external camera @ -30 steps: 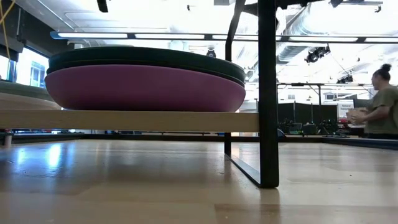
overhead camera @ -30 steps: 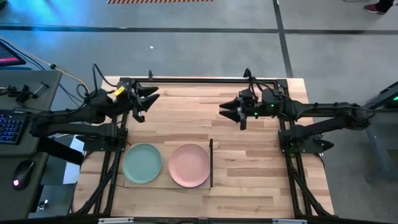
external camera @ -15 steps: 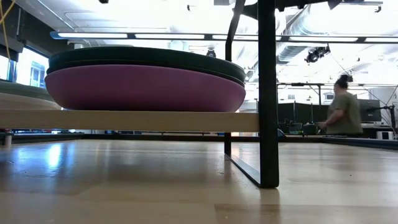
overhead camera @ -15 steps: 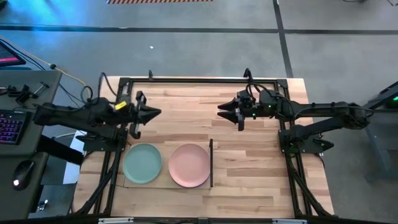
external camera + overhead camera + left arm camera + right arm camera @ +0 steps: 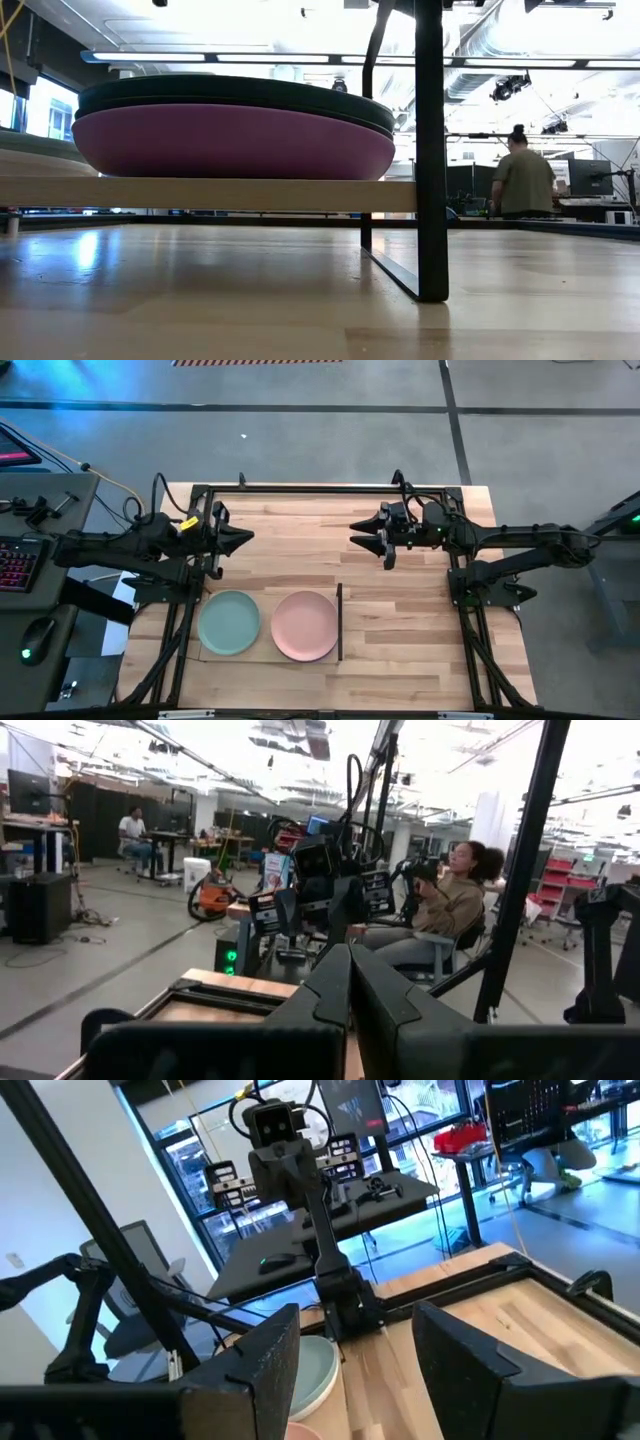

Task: Place and stack plates onto a shelf
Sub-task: Return to Home Position

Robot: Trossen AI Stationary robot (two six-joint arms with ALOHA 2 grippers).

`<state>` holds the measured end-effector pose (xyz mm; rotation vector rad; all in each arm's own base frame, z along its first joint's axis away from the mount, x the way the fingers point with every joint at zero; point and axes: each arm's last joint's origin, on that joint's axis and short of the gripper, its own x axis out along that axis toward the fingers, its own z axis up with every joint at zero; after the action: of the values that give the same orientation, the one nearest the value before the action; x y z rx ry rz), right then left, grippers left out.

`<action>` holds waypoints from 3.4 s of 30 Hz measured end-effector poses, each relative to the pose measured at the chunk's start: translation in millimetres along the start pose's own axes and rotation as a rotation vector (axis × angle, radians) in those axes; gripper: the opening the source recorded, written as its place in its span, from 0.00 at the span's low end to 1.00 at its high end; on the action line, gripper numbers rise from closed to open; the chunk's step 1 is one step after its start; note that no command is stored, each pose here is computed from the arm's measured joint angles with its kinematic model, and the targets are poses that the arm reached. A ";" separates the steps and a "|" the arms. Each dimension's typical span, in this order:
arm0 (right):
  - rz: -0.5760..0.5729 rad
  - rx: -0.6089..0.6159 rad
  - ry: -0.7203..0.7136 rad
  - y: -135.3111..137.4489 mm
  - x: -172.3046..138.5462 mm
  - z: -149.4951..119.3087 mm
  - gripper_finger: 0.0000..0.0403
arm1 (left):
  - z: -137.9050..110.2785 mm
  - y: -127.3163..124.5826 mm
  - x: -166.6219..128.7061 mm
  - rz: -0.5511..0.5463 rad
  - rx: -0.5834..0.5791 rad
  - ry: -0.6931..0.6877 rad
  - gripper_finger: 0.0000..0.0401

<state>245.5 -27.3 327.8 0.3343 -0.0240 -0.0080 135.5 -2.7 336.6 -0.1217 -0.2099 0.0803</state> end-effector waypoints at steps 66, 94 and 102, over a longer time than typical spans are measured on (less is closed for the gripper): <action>-0.094 0.117 0.035 8.0 -46.8 14.4 0.00 | -133.7 20.8 -67.8 0.031 -0.174 -0.038 0.00; -0.122 0.141 0.104 7.1 -53.2 9.3 0.00 | -157.5 20.1 -70.0 -0.044 -0.106 0.221 0.00; -0.044 0.186 0.101 1.4 -85.7 -49.7 0.00 | -157.6 20.1 -70.0 -0.043 -0.107 0.222 0.00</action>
<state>161.1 -8.6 279.4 0.5204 0.0830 -0.0326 99.4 -6.9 166.8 -0.2314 0.0053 0.0122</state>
